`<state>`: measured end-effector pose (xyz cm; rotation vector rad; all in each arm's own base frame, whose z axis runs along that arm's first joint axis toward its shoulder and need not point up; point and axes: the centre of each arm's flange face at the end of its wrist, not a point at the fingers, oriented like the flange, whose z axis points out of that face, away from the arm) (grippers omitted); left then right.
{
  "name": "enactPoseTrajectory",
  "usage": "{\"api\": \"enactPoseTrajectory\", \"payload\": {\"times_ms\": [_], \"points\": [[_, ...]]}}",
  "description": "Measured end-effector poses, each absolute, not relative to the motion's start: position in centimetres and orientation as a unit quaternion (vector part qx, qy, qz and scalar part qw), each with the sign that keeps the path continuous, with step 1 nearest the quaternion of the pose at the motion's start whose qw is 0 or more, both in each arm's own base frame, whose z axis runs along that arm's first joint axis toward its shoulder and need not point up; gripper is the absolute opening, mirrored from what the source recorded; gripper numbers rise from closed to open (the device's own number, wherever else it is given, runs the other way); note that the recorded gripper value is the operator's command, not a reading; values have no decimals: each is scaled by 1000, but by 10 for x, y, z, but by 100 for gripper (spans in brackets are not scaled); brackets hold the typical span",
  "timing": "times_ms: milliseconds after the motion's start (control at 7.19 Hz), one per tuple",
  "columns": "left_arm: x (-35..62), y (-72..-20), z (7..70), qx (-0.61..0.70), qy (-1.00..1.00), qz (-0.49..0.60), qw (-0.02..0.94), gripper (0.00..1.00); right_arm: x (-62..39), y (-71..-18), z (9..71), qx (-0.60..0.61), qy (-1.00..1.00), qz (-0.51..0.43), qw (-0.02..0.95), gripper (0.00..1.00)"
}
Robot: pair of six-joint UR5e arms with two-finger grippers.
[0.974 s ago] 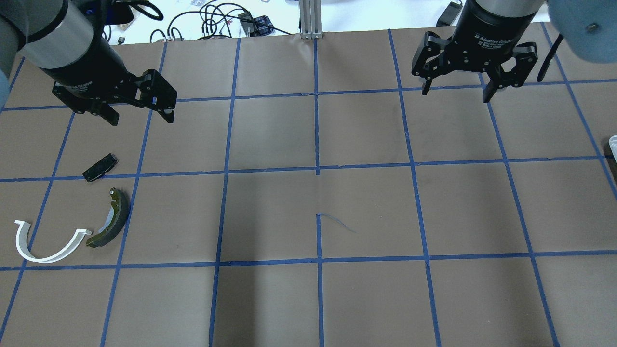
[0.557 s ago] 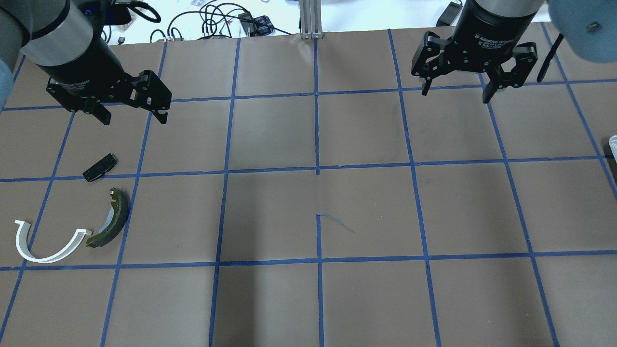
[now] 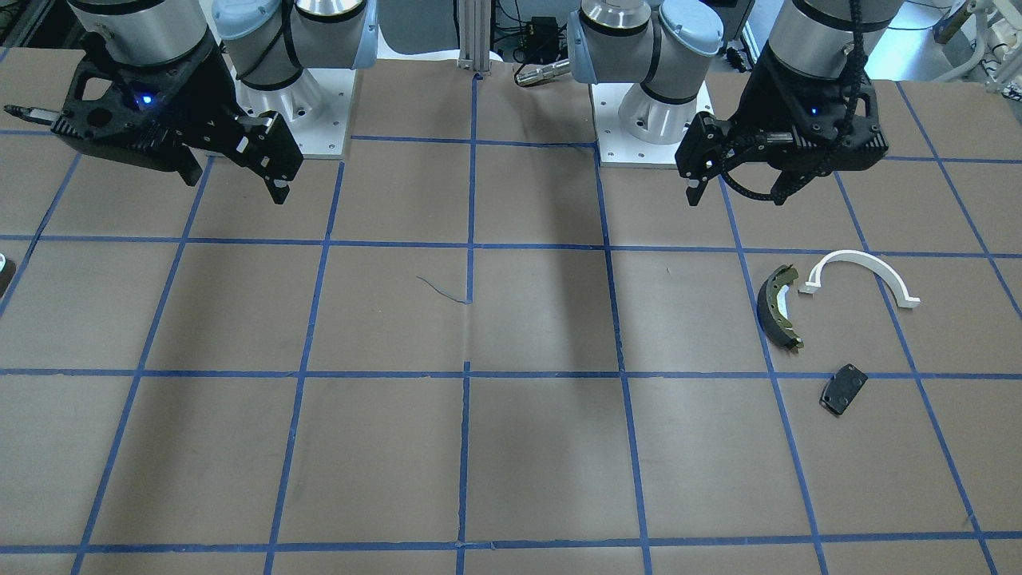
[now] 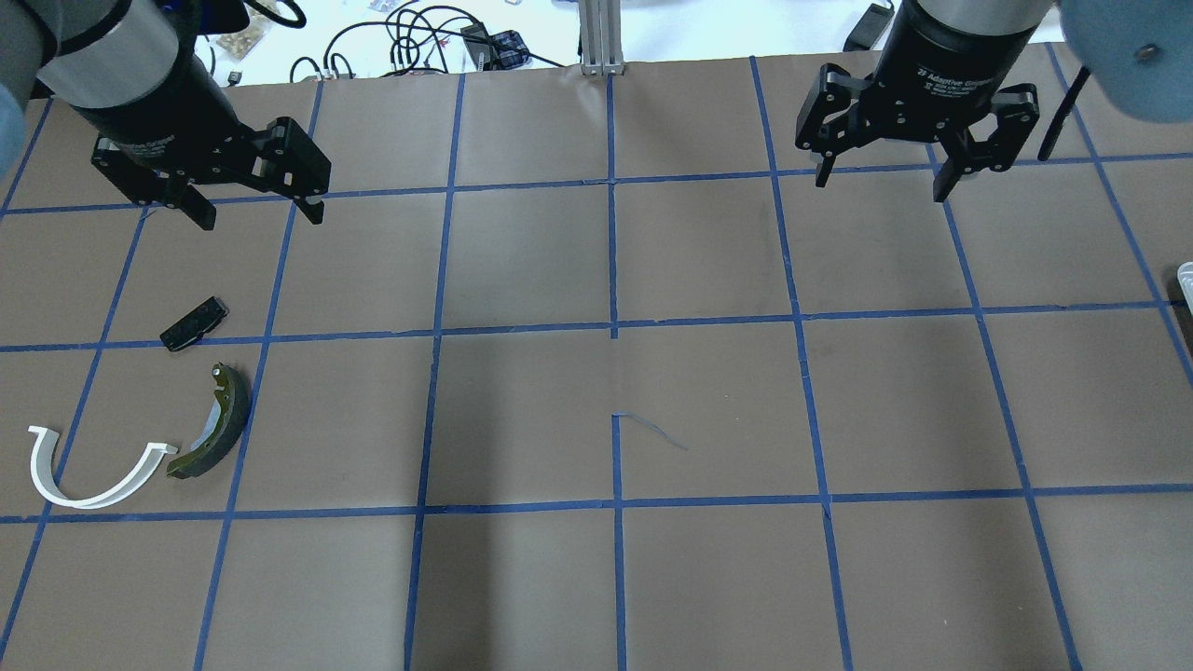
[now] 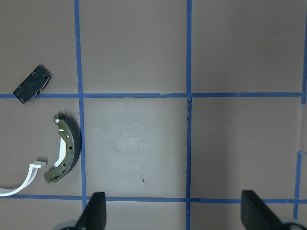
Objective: Place bearing gear from tray to pile
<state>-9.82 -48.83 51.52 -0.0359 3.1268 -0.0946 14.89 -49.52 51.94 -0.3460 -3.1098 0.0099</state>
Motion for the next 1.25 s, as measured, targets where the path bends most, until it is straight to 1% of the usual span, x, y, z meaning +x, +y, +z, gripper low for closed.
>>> {"api": "enactPoseTrajectory", "payload": {"times_ms": [418, 557, 835, 974, 1113, 1253], "points": [[-100, -491, 510, -9, 1000, -24, 1, 100, 134, -503, 506, -81, -997, -8, 18, 99], [-101, -492, 510, -8, 1000, -23, 0, 100, 130, -502, 493, -74, -997, -17, 26, 100], [-103, -491, 509, -4, 1000, -22, 0, 100, 116, -510, 460, -68, -996, 15, 49, 100], [-104, -490, 509, -3, 1000, -22, 0, 100, 98, -515, 453, -53, -997, 25, 53, 100], [-105, -489, 509, -2, 1000, -23, -1, 100, 56, -522, 451, -44, -997, 27, 52, 100], [-106, -489, 509, -2, 1000, -24, -1, 100, -7, -526, 451, -55, -997, 25, 47, 100]]}}
